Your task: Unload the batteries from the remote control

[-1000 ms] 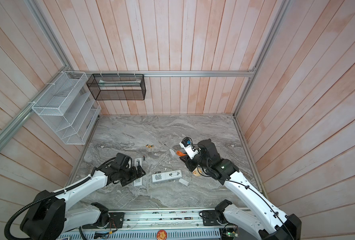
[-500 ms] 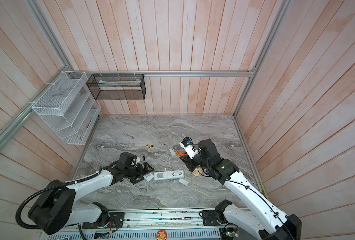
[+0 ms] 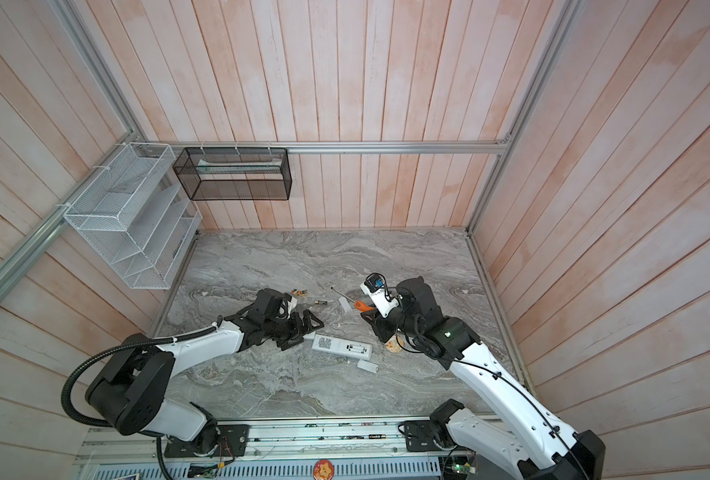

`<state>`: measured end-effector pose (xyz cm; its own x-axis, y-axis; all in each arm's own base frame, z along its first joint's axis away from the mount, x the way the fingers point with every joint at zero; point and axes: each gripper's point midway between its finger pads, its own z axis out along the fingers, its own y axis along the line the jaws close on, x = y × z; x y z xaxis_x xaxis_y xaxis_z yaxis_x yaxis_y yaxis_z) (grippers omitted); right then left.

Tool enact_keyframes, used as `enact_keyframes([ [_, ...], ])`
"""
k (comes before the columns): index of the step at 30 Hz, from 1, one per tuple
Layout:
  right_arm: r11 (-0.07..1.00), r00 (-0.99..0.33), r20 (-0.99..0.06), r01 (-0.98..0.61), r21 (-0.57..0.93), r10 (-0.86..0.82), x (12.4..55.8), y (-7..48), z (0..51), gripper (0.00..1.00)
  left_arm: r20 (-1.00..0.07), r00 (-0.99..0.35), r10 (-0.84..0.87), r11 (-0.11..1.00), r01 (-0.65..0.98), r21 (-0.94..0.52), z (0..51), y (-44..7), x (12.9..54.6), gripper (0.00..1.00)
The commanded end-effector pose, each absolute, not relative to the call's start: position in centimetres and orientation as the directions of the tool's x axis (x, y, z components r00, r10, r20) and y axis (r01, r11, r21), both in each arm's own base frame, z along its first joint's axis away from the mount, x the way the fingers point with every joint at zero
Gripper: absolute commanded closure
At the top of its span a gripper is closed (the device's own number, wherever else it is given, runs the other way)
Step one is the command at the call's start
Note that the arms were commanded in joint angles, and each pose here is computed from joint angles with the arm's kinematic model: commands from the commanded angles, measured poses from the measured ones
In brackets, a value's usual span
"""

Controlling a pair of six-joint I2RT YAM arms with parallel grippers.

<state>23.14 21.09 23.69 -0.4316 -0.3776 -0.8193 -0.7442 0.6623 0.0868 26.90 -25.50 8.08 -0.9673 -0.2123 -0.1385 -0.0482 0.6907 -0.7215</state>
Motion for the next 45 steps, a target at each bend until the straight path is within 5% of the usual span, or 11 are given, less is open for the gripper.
enact_keyframes([
  [1,0.675,-0.42,-0.838,-0.733,0.087,-0.349,23.7,21.1,25.4,1.0,-0.271,-0.957,-0.101,0.77,0.097,-0.63,10.9,-23.7,26.0,0.0],
  [5,0.671,-0.429,-0.835,-0.735,0.099,-0.346,24.1,21.6,25.0,1.0,-0.398,-0.917,-0.031,0.91,0.139,-0.392,12.7,-17.8,26.7,0.0],
  [9,0.675,-0.46,-0.828,-0.724,0.141,-0.32,25.0,22.5,24.1,1.0,-0.529,-0.847,-0.05,0.934,0.149,-0.326,16.1,-15.3,31.8,0.0],
  [17,0.745,-0.508,-0.836,-0.636,0.203,-0.206,28.3,21.7,24.6,1.0,-0.665,-0.725,0.179,0.878,0.423,-0.225,15.7,-23.4,51.8,0.05],
  [22,0.763,-0.517,-0.842,-0.605,0.23,-0.155,29.7,21.2,25.4,1.0,-0.78,-0.609,0.148,0.813,0.524,-0.255,15.7,-27.5,61.1,0.05],
  [38,0.75,-0.523,-0.848,-0.594,0.291,-0.085,32.2,21.8,25.6,1.0,-0.718,-0.687,0.111,0.724,0.551,-0.415,6.3,-30.3,61.5,0.05],
  [45,0.758,-0.597,-0.801,-0.541,0.364,-0.041,36.9,22.4,23.8,1.0,-0.772,-0.635,0.04,0.698,0.57,-0.433,13.3,-28.4,58.5,0.11],
])
